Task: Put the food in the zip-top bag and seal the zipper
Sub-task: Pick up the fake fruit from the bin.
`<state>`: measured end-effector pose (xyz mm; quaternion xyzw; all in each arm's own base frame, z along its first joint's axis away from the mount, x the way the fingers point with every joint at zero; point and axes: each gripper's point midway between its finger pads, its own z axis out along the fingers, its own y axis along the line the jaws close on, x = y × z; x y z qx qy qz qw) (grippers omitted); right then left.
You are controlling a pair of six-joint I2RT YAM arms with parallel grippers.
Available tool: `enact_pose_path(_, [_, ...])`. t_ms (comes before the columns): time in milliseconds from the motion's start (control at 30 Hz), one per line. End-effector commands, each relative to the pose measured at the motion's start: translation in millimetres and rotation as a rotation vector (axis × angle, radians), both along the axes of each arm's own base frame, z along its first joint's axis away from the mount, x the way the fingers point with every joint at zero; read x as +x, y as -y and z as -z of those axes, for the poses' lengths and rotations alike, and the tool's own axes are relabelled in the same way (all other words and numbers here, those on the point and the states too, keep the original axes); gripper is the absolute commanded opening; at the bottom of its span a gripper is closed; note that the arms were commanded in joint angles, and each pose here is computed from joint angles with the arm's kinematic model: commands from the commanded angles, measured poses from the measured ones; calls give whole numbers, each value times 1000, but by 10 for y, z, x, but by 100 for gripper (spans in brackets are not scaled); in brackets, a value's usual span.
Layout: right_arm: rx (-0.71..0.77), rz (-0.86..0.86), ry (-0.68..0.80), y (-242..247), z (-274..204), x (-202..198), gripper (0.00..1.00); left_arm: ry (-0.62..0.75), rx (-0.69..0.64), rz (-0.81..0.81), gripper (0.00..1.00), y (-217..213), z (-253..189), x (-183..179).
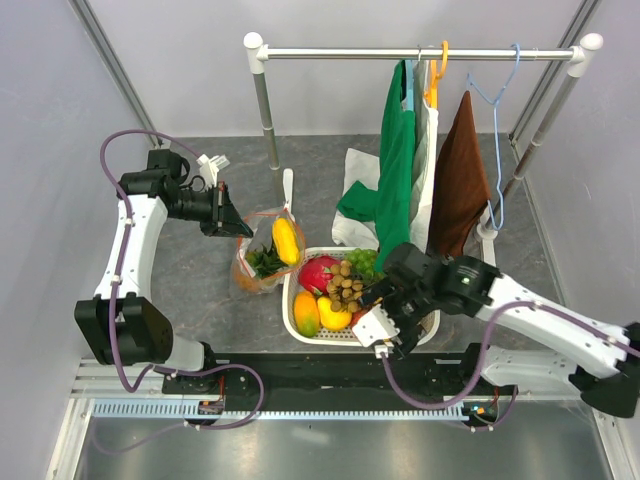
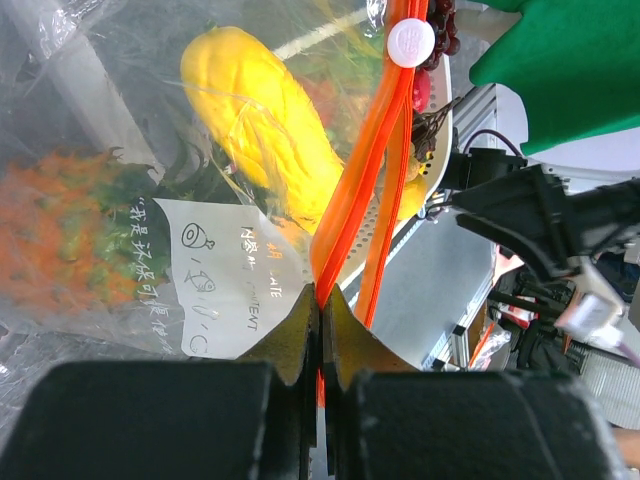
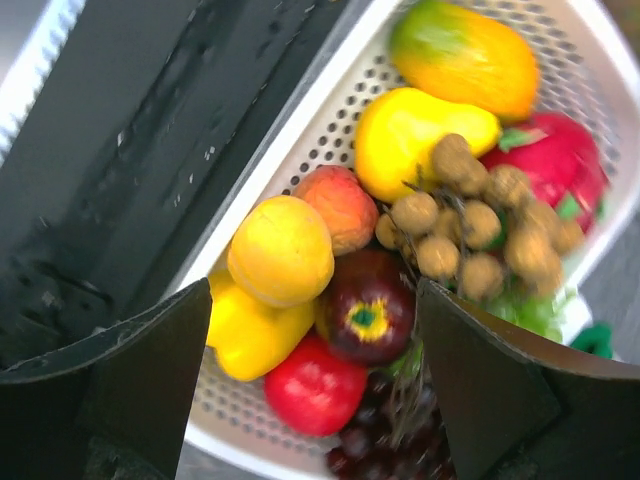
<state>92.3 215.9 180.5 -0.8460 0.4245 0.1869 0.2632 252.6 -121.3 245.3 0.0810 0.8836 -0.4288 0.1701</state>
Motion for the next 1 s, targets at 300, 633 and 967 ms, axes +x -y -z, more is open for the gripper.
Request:
enact_pose_path(300, [-241, -580, 99, 47, 540, -74, 87, 29, -32, 5, 2, 23, -107, -41])
enact_pose_path(633, [-358, -624, 132, 78, 823, 20, 85, 25, -45, 11, 2, 36, -99, -39])
enact_pose_path(967, [-349, -538, 126, -48, 735, 97, 52, 20, -44, 12, 2, 39, -98, -42])
